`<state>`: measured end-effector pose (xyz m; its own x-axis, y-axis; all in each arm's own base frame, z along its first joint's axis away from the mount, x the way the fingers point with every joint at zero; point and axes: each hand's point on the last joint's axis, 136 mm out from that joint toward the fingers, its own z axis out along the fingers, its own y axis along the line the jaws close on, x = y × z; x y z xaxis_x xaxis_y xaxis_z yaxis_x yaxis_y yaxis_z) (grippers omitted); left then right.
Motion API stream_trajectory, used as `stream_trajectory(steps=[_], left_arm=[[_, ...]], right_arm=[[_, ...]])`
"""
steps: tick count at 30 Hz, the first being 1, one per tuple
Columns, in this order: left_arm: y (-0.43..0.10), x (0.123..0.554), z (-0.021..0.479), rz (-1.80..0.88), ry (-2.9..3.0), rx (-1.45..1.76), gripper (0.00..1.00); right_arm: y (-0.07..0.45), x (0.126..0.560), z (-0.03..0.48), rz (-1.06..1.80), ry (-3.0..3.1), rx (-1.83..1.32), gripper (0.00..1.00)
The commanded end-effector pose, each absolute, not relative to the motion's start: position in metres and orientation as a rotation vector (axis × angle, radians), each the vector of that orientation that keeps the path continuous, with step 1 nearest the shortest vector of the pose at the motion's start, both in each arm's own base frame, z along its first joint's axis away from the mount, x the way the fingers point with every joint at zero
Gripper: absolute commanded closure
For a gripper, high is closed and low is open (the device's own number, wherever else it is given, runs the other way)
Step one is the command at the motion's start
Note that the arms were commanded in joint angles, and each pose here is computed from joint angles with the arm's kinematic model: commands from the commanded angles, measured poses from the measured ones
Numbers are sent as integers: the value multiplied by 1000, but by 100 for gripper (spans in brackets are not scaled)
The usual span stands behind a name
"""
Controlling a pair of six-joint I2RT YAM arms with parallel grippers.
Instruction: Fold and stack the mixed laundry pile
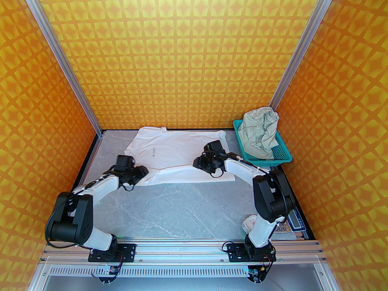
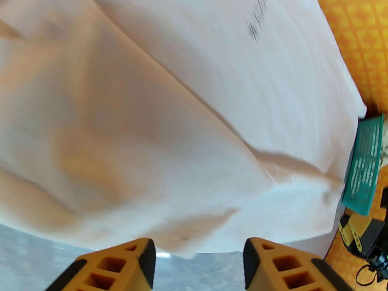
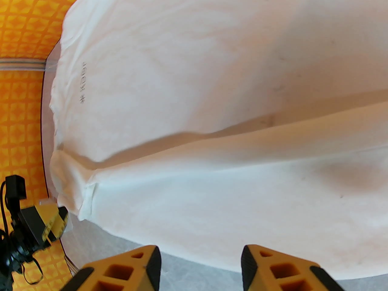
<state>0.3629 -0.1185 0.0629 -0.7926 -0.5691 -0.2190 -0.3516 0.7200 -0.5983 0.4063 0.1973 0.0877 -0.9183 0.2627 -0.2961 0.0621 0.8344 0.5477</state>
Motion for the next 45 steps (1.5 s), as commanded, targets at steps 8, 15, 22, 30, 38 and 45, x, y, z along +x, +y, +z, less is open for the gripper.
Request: stream_trajectory(steps=[8, 15, 22, 30, 38, 45], left_arm=[[-129, 361, 57, -742, 2526, -817, 53], [-133, 349, 56, -712, 2554, -821, 50], [-137, 342, 51, -673, 2576, -848, 47], [-135, 331, 49, -628, 2590, -866, 47], [-135, 342, 46, -601, 2582, -843, 52], [-138, 367, 57, -578, 2550, -765, 88]], right_arm=[[189, 403, 90, 744, 2645, 253, 52], [189, 402, 88, 753, 2645, 257, 52], [189, 399, 87, 755, 2653, 251, 52], [190, 398, 86, 769, 2651, 253, 52], [192, 399, 84, 778, 2653, 255, 52], [191, 398, 84, 773, 2654, 246, 52]])
